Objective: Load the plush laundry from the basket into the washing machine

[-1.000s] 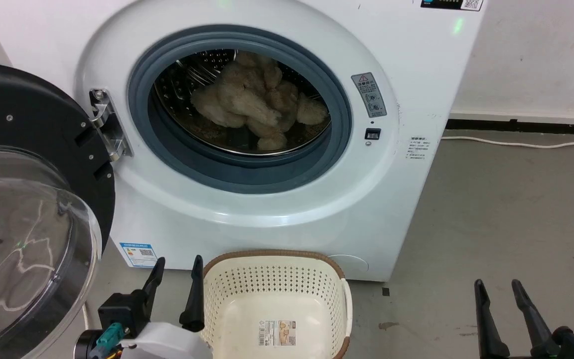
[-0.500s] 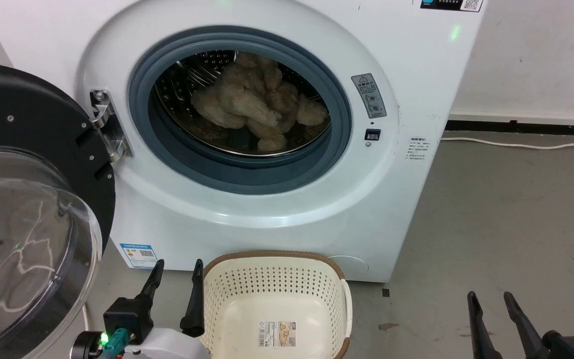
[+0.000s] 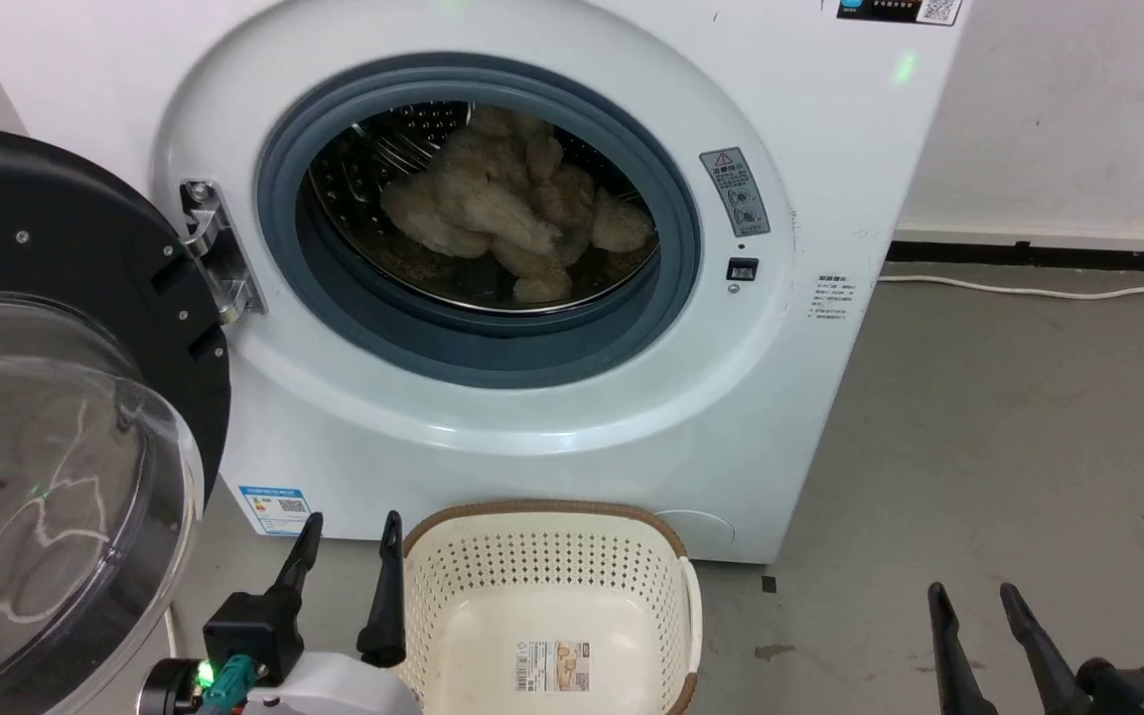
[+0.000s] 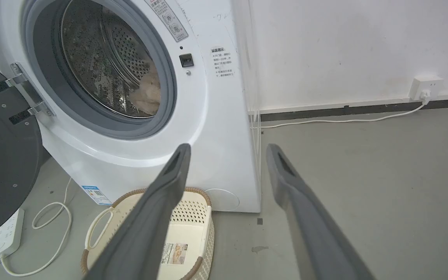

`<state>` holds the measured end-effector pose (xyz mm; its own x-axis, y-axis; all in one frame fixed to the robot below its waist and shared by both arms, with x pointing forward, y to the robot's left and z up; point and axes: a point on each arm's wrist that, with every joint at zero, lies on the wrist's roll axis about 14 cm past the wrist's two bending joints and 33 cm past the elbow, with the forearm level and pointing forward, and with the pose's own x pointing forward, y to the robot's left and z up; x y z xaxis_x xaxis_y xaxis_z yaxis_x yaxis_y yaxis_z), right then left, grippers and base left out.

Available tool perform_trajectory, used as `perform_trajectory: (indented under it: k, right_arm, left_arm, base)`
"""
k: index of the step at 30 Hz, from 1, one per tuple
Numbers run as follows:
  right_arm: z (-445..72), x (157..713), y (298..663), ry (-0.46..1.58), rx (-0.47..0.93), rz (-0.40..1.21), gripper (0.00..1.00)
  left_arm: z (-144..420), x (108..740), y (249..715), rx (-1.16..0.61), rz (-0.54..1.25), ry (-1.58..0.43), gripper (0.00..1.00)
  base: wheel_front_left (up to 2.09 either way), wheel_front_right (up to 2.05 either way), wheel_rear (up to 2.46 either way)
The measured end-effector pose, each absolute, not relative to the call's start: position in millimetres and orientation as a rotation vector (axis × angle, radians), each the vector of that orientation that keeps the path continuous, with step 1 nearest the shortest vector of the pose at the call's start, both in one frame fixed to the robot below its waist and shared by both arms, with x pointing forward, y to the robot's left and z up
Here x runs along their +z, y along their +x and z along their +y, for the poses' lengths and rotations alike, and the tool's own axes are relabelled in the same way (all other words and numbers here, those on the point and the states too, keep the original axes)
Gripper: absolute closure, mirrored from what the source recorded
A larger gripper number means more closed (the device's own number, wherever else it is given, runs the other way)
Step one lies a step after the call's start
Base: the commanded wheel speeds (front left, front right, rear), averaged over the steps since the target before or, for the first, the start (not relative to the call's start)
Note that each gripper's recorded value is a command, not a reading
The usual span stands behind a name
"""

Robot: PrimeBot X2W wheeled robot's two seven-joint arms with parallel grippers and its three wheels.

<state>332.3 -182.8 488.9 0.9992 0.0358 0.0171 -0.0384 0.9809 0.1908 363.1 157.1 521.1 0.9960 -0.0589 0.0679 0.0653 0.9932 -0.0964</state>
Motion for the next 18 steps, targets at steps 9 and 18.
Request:
perform_trajectory:
  k: [9, 18]
  right_arm:
    - [-182.5, 487.6, 331.9, 0.194, 0.038, -0.010, 1.00]
    - [-181.6, 486.1, 332.1, 0.189, 0.041, 0.001, 1.00]
  left_arm:
    - [157.4, 520.9, 362.9, -0.060, -0.063, -0.108, 1.00]
    - [158.1, 520.2, 363.4, -0.057, -0.057, -0.105, 1.00]
  base:
    - [0.00, 0.00, 0.00]
    - [0.00, 0.00, 0.00]
